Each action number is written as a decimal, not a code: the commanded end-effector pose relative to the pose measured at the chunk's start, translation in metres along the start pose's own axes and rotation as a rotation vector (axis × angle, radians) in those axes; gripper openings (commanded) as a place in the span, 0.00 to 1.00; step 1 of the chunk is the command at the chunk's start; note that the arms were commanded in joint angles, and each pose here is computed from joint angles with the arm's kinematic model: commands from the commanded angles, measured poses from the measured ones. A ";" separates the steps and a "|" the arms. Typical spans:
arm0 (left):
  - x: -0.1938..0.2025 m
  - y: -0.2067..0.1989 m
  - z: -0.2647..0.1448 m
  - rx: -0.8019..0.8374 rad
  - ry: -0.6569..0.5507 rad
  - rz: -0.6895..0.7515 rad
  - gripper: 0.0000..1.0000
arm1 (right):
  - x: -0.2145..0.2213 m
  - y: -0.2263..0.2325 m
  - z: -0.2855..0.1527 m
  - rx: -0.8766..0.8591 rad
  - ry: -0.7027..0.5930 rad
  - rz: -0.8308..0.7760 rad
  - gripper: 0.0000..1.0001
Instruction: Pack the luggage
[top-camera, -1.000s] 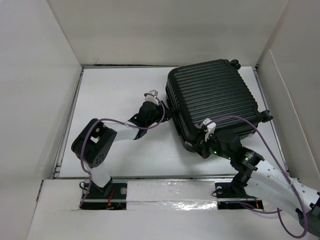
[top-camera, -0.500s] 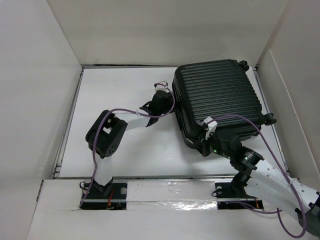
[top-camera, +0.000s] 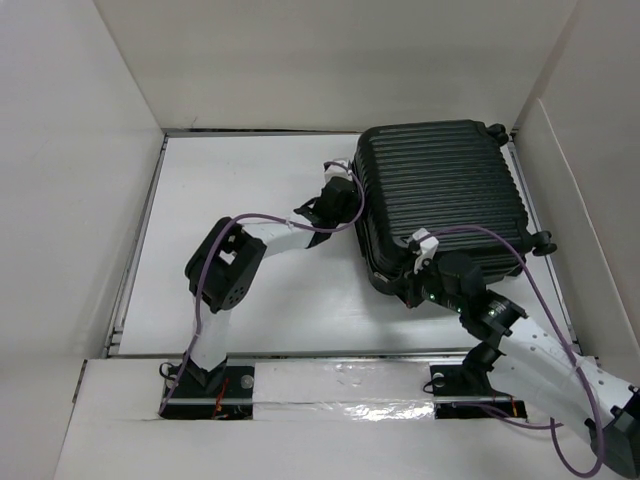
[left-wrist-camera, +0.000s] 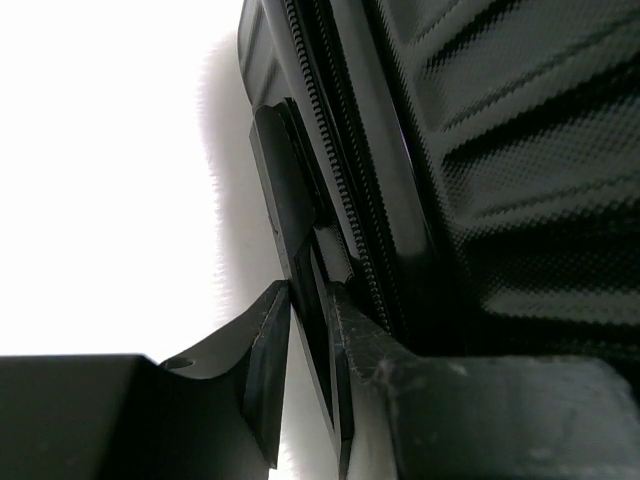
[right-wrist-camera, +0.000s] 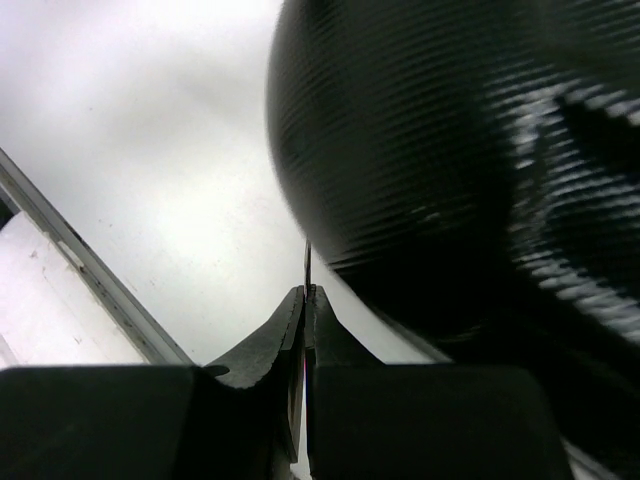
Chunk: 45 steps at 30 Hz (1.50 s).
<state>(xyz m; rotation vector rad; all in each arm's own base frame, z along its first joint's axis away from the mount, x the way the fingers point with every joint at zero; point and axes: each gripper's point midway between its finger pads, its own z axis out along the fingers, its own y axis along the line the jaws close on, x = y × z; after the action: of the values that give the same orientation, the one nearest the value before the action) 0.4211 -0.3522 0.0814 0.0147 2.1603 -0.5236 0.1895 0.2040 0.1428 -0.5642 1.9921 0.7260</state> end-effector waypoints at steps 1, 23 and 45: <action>0.088 0.028 -0.002 -0.030 0.265 0.091 0.00 | -0.040 -0.002 0.001 -0.030 -0.128 -0.009 0.00; 0.303 0.022 -0.154 0.199 0.578 0.069 0.00 | -0.105 -0.071 0.020 0.016 -0.202 -0.052 0.00; 0.264 -0.101 -0.134 0.469 0.532 0.048 0.00 | 0.003 0.062 0.003 -0.265 -0.045 0.091 0.00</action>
<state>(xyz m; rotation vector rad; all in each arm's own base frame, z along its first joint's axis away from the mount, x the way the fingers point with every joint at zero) 0.3411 -0.3594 0.0818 -0.1885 1.8934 -0.5888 0.2091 0.1859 0.1389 -0.4346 1.9335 0.6905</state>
